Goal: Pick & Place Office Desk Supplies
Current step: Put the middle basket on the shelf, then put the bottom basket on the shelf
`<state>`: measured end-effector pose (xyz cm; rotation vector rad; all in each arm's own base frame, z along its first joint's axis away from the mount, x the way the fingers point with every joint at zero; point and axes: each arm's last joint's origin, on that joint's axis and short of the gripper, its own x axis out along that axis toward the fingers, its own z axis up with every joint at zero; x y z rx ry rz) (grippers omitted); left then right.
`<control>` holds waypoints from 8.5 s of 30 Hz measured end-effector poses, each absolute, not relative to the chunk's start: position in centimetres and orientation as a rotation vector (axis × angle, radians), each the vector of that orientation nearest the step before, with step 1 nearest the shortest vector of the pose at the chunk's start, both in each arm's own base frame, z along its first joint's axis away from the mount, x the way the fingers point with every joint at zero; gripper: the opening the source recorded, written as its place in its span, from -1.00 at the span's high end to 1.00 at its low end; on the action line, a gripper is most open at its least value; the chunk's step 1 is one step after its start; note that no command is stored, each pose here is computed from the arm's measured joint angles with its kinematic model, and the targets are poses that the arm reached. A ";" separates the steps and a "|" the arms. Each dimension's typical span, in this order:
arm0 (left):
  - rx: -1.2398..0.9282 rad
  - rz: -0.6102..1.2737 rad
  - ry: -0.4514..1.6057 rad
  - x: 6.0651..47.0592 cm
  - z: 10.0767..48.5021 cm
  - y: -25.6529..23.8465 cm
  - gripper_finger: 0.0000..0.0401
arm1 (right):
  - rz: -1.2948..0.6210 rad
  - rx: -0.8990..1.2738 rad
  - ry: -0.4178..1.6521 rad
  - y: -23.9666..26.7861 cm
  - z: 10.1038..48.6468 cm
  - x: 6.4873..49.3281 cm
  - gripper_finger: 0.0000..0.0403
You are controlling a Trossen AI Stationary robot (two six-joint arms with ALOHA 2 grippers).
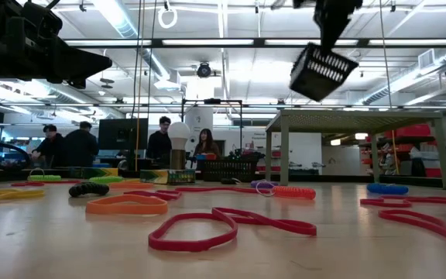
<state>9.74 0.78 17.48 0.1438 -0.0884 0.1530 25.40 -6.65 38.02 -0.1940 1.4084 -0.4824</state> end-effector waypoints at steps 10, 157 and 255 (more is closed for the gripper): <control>0.144 0.153 -0.088 9.7 17.5 0.8 0.71 | -0.518 -0.144 1.617 -11.4 34.9 19.5 0.95; 0.144 0.153 -0.089 9.7 17.5 0.8 0.71 | -1.000 0.579 1.504 -17.1 32.9 14.4 0.98; -0.200 0.252 0.104 14.6 15.0 0.1 0.96 | -0.279 0.562 1.600 13.0 22.9 16.7 0.95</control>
